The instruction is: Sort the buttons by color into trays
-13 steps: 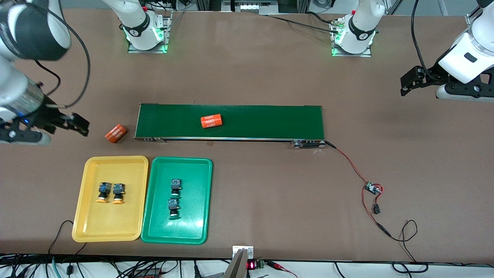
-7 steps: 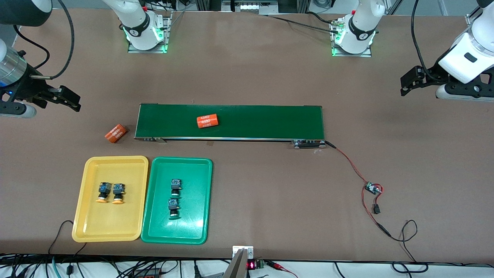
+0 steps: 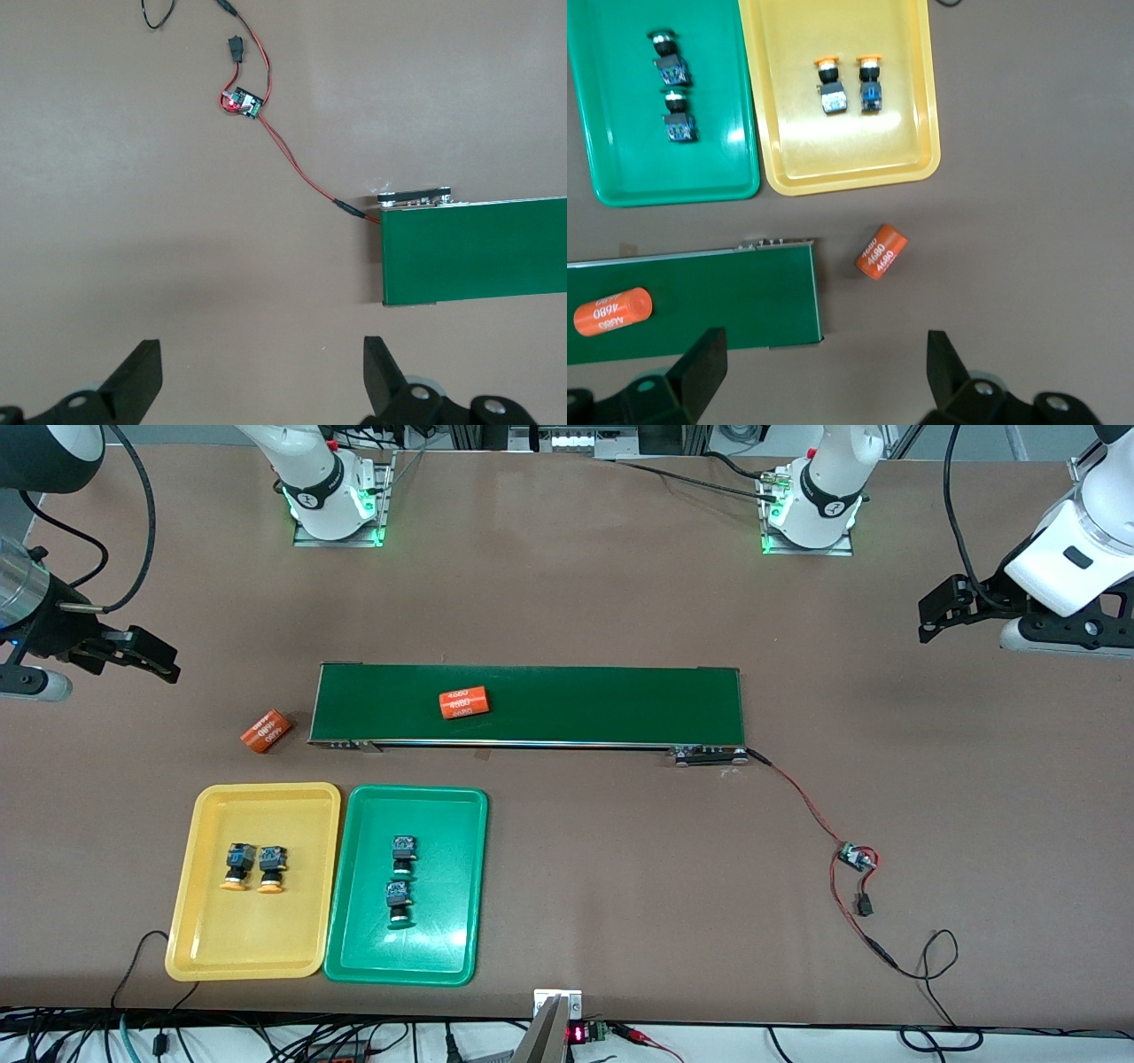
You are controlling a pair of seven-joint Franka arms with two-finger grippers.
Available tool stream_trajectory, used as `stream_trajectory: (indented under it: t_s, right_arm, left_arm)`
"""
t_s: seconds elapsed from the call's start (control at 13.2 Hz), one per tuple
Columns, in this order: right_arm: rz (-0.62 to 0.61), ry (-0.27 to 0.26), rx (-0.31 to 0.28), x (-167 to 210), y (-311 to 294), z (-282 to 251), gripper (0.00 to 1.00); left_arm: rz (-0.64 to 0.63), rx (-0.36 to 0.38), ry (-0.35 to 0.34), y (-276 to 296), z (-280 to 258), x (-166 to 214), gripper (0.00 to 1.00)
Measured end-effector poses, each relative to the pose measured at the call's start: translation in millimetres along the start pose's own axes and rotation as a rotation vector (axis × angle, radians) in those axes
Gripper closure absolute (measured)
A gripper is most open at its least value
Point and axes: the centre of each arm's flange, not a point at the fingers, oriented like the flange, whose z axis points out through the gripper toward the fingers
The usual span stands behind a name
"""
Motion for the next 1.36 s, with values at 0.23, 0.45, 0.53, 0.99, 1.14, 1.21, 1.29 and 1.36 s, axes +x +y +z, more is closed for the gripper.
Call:
stream_trajectory:
  t_s: [0.23, 0.45, 0.53, 0.99, 1.14, 1.21, 1.29, 1.36]
  right_arm:
    - [0.0, -0.013, -0.002, -1, 0, 1, 0.0]
    - [0.018, -0.017, -0.002, 0, 11, 2, 0.0]
    - [0.023, -0.018, -0.002, 0, 14, 3, 0.0]
    - [0.021, -0.019, -0.002, 0, 15, 3, 0.0]
    - [0.008, -0.019, -0.002, 0, 15, 3, 0.0]
    - [0.002, -0.019, -0.002, 0, 15, 3, 0.0]
    - [-0.002, -0.019, -0.002, 0, 15, 3, 0.0]
    - [-0.003, -0.019, -0.002, 0, 15, 3, 0.0]
  left_arm:
    - [0.001, 0.0, -0.003, 1, 0, 0, 0.0]
    - [0.006, 0.0, 0.004, 3, -4, 0, 0.0]
    - [0.009, 0.0, 0.005, 5, -4, 0, 0.0]
    - [0.012, 0.0, 0.004, 7, -5, -1, 0.0]
    - [0.012, 0.0, 0.004, 7, -4, -1, 0.0]
    - [0.012, 0.0, 0.004, 7, -4, -1, 0.0]
    - [0.012, 0.0, 0.004, 7, -4, -1, 0.0]
    - [0.012, 0.0, 0.004, 7, -4, -1, 0.0]
